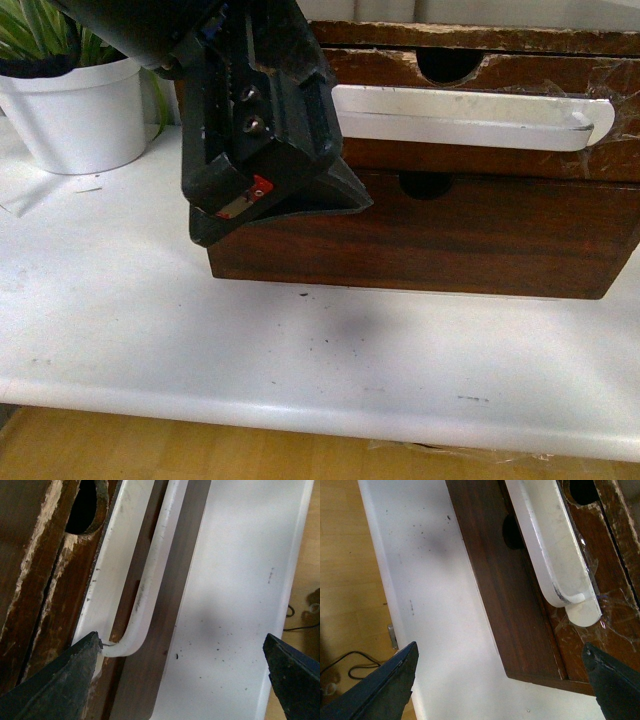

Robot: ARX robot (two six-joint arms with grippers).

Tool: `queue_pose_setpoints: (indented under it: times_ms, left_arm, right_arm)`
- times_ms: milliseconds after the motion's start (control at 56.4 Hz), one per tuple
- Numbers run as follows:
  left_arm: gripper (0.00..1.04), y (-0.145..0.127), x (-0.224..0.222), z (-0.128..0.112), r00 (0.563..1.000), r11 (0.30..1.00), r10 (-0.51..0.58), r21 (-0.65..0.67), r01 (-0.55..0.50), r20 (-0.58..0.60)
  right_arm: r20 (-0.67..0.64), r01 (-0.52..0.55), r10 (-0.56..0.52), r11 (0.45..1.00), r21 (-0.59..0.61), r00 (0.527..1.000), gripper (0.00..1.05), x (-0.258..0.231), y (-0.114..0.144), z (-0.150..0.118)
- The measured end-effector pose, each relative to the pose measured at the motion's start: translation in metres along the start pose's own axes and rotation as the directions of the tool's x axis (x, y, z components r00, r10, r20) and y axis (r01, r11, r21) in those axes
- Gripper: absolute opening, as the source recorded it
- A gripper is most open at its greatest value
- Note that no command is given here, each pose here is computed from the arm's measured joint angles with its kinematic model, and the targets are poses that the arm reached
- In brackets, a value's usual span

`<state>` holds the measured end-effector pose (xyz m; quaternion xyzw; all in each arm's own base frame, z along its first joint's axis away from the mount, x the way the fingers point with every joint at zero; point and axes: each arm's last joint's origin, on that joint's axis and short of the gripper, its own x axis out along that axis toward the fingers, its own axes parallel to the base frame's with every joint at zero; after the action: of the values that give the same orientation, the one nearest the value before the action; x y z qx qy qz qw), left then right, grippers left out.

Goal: Open drawer

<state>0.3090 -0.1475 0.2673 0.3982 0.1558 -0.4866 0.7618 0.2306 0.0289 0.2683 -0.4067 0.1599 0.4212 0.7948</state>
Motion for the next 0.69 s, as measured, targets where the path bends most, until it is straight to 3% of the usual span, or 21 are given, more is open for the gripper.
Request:
queue_pose_setpoints:
  times_ms: [692]
  left_arm:
    - [0.98,0.008,0.015,-0.001,0.997,0.997,-0.057,0.043,0.059,-0.045]
  right_arm:
    - [-0.018,-0.025,0.024,0.997,-0.070,1.000,0.96,0.039,-0.011,0.025]
